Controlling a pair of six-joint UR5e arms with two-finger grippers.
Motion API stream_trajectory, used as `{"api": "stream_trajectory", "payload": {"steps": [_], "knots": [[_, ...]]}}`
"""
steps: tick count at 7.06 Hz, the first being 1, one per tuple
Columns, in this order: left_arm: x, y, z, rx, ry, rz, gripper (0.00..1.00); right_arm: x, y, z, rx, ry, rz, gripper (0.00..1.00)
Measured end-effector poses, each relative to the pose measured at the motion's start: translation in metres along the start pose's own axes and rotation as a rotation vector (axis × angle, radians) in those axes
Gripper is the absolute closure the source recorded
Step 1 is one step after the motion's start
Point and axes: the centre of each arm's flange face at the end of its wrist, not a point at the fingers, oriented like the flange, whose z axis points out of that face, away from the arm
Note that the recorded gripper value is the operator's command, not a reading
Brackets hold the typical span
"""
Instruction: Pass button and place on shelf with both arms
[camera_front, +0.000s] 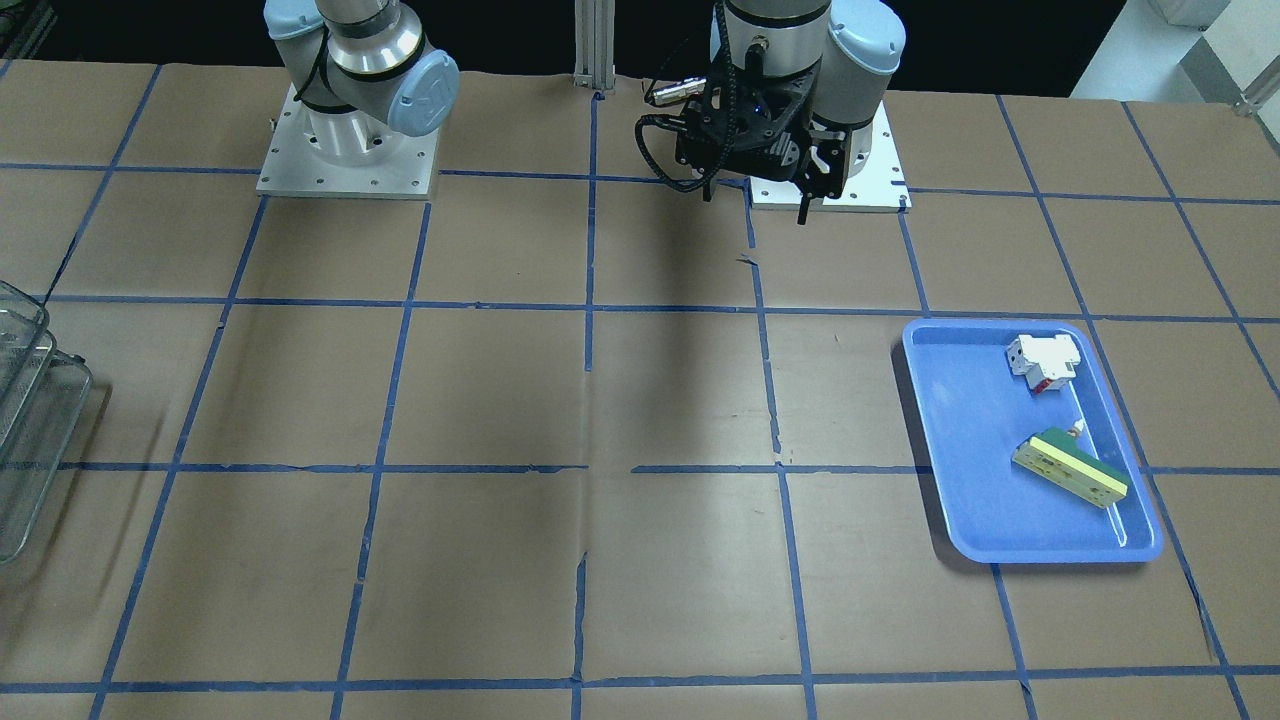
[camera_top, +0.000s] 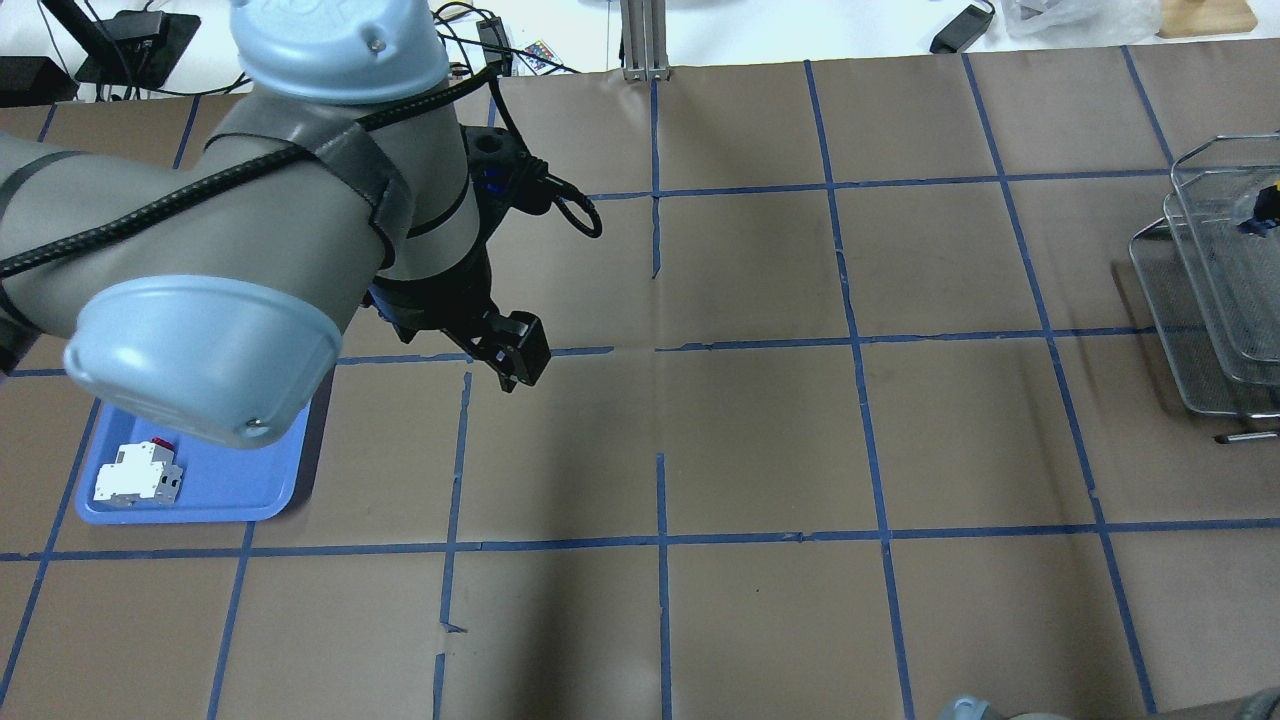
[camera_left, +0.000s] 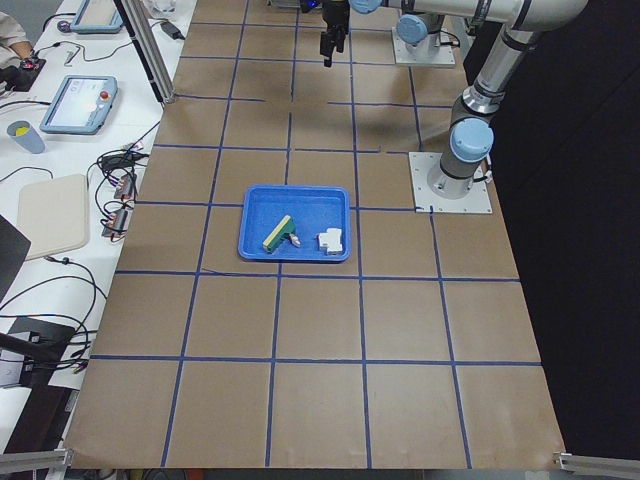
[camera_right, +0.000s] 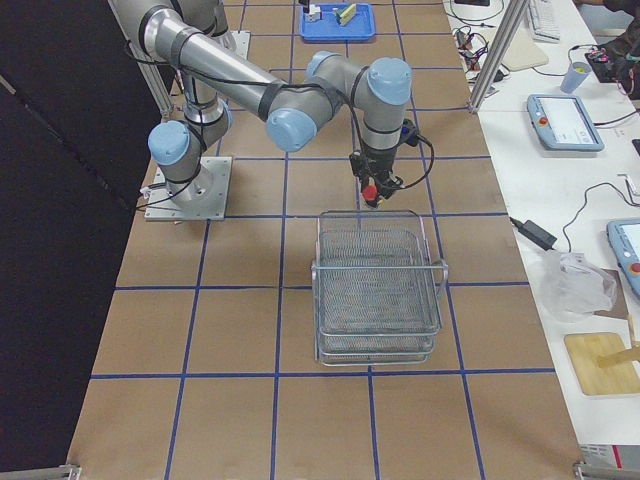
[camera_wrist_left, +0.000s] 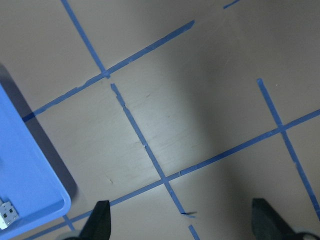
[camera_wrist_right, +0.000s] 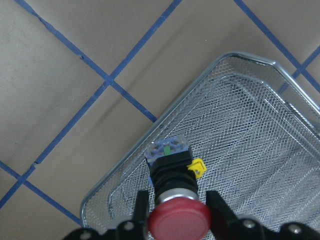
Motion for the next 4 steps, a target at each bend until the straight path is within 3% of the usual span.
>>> {"api": "stream_trajectory", "payload": {"steps": [2, 4], "knots": [[-0.014, -0.004, -0.005, 0.032, 0.084, -0.115, 0.00, 0.010, 0.000, 0.017, -0.027, -0.005, 0.022, 1.00], [-0.028, -0.009, -0.006, 0.068, 0.121, -0.161, 0.00, 0.018, 0.004, 0.029, -0.084, 0.005, 0.027, 0.99]]}}
